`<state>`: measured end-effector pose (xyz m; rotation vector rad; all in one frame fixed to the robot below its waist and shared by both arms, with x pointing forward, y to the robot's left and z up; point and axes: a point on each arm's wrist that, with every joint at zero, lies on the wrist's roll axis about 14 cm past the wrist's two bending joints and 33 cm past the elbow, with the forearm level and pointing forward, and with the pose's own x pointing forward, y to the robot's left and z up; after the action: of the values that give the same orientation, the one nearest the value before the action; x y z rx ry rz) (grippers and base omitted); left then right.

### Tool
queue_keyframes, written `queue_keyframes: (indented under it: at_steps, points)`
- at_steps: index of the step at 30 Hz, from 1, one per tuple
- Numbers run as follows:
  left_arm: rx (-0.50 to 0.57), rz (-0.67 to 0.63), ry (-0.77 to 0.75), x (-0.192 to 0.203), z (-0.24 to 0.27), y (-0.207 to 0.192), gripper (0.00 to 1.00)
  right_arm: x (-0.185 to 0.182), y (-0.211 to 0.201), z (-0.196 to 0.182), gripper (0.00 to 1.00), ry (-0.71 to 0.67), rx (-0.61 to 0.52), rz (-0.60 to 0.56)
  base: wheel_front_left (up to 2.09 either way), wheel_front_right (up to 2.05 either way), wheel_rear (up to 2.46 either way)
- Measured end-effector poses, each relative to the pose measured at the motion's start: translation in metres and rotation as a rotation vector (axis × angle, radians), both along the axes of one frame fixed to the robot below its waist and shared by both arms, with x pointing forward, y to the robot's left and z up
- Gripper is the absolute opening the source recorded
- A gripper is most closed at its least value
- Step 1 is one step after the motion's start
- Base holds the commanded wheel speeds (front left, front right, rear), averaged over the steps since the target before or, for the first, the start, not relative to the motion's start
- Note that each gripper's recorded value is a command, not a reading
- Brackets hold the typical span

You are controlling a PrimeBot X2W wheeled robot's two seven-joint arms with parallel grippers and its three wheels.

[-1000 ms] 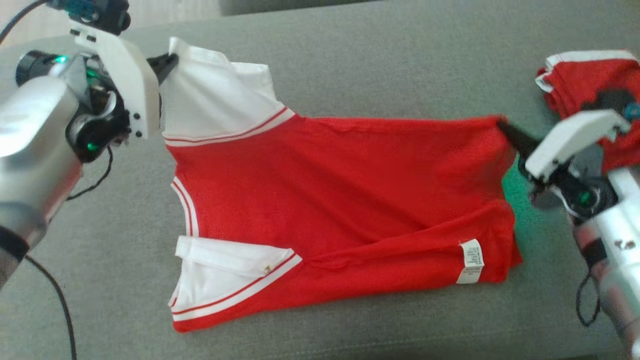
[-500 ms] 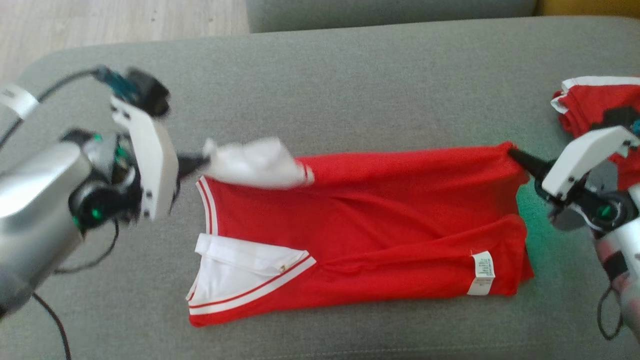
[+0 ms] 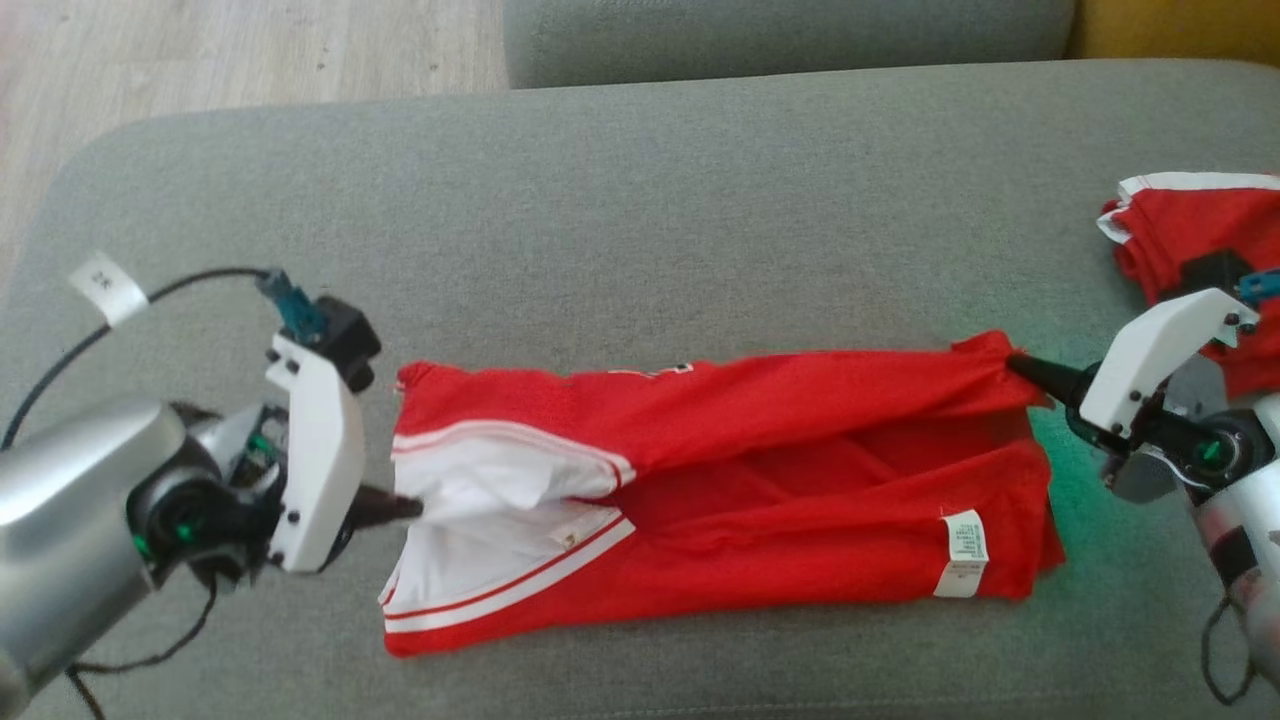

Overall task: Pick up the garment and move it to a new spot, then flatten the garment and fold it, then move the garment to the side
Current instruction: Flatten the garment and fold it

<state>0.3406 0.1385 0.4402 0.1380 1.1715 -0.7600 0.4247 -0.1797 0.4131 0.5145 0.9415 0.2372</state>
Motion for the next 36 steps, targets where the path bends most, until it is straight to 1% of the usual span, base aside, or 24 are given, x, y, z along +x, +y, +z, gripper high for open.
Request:
queue_keyframes:
  at_steps: [5,9,10,11,12,13,16,19,22,24,28,30,34,36]
  points:
    - [0.006,-0.004,0.051,-0.016,-0.014,0.0,0.0,-0.013,0.0,-0.008,0.0,0.056,-0.013,0.034,0.0,0.0,0.0]
    - [0.018,0.004,0.084,-0.027,-0.029,0.002,0.0,-0.031,0.001,-0.022,0.0,0.109,-0.017,0.049,0.0,0.0,0.0]
    - [0.02,0.002,0.089,-0.03,-0.032,0.001,0.41,-0.037,0.001,-0.026,0.13,0.128,-0.018,0.056,0.0,0.0,0.0]
    - [0.017,0.001,0.085,-0.031,-0.034,-0.001,0.74,-0.041,0.002,-0.028,0.37,0.14,-0.018,0.061,0.0,0.0,0.0]
    - [0.016,0.002,0.082,-0.031,-0.036,-0.002,1.0,-0.044,0.003,-0.03,0.93,0.145,-0.016,0.064,0.0,0.0,0.0]
    - [0.016,0.002,0.079,-0.032,-0.037,-0.003,1.0,-0.046,0.005,-0.03,1.0,0.144,-0.014,0.067,0.0,0.0,0.0]
    - [0.003,0.006,0.049,-0.03,-0.035,-0.007,1.0,-0.042,0.006,-0.022,1.0,0.101,-0.011,0.063,0.0,0.0,0.0]
    - [-0.024,0.012,-0.034,-0.021,-0.026,-0.011,1.0,-0.029,0.008,0.0,1.0,-0.012,-0.001,0.044,0.0,0.0,0.0]
    - [-0.093,0.047,-0.172,-0.001,-0.005,-0.016,1.0,-0.015,0.002,0.027,1.0,-0.158,0.013,-0.005,0.0,0.0,0.0]
    - [-0.137,0.086,-0.308,0.019,0.016,-0.014,1.0,-0.007,-0.003,0.045,1.0,-0.27,0.016,-0.043,0.0,0.0,0.0]
    - [-0.202,0.246,-0.597,0.061,0.066,-0.002,1.0,0.004,-0.014,0.086,1.0,-0.513,-0.002,-0.115,0.0,0.0,0.0]
    - [-0.234,0.339,-0.738,0.075,0.09,0.006,1.0,0.009,-0.023,0.106,1.0,-0.642,-0.01,-0.178,0.0,0.0,0.0]
    - [-0.31,0.519,-0.979,0.085,0.126,0.022,1.0,0.006,-0.03,0.131,1.0,-0.829,-0.03,-0.25,0.0,0.0,0.0]
    - [-0.333,0.613,-1.04,0.081,0.13,0.029,1.0,-0.001,-0.026,0.133,1.0,-0.888,-0.053,-0.254,0.0,0.0,0.0]
